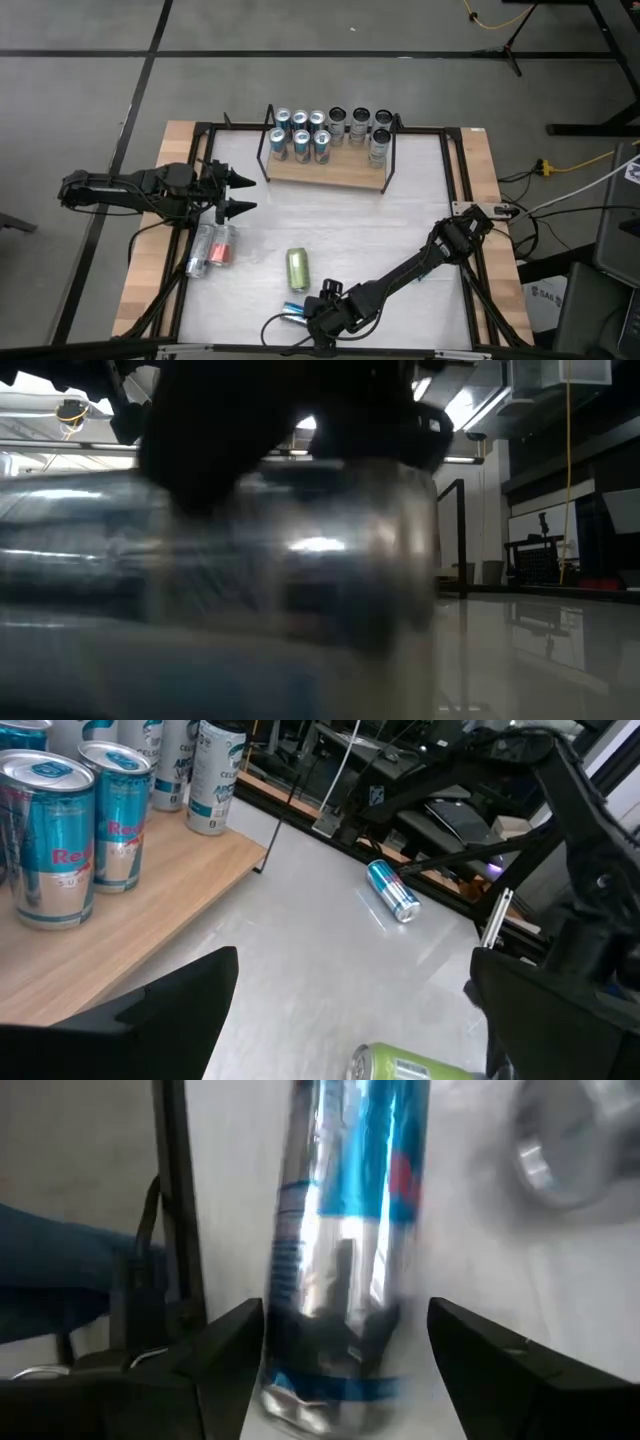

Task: Place canned beverage on shelf
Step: Put the blue soda can on the shelf aligned with the other blue soda cans

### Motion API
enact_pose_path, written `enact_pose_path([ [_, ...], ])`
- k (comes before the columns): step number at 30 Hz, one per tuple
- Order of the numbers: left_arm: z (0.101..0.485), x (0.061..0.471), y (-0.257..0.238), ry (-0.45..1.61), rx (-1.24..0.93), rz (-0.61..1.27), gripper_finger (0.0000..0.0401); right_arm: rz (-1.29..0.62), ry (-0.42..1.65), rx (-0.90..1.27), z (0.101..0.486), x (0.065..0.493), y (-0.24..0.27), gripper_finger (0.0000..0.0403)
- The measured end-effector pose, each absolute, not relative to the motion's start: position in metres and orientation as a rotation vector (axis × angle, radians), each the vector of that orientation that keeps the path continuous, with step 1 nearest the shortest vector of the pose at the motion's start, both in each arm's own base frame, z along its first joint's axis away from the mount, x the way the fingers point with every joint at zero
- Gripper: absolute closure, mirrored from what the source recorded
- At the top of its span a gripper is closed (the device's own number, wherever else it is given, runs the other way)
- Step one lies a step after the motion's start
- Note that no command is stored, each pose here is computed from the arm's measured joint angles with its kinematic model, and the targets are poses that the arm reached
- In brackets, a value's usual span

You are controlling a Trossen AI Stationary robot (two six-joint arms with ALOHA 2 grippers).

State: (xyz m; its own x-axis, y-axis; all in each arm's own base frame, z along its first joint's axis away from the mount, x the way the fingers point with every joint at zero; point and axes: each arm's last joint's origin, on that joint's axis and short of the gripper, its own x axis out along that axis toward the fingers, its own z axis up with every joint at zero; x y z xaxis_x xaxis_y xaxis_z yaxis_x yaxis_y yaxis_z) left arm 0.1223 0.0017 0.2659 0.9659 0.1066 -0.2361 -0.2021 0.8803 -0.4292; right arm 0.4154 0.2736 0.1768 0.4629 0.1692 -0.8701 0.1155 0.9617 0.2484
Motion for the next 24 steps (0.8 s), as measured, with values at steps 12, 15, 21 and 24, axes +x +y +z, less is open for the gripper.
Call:
enact_pose_path([
  [12, 0.264, 0.122, 0.002, 0.230, -0.466, 0.165, 0.0006, 0.018, 1.132, 0.271, 0.155, 0.418, 0.275, 0.0132],
  [15, 0.264, 0.122, 0.002, 0.235, -0.466, 0.166, 0.0006, 0.014, 1.132, 0.268, 0.154, 0.418, 0.275, 0.0136],
  [21, 0.262, 0.121, 0.002, 0.248, -0.465, 0.168, 0.0006, 0.011, 1.129, 0.265, 0.154, 0.418, 0.275, 0.0175],
  [24, 0.262, 0.121, 0.002, 0.253, -0.465, 0.169, 0.0006, 0.011, 1.129, 0.266, 0.155, 0.418, 0.275, 0.0182],
])
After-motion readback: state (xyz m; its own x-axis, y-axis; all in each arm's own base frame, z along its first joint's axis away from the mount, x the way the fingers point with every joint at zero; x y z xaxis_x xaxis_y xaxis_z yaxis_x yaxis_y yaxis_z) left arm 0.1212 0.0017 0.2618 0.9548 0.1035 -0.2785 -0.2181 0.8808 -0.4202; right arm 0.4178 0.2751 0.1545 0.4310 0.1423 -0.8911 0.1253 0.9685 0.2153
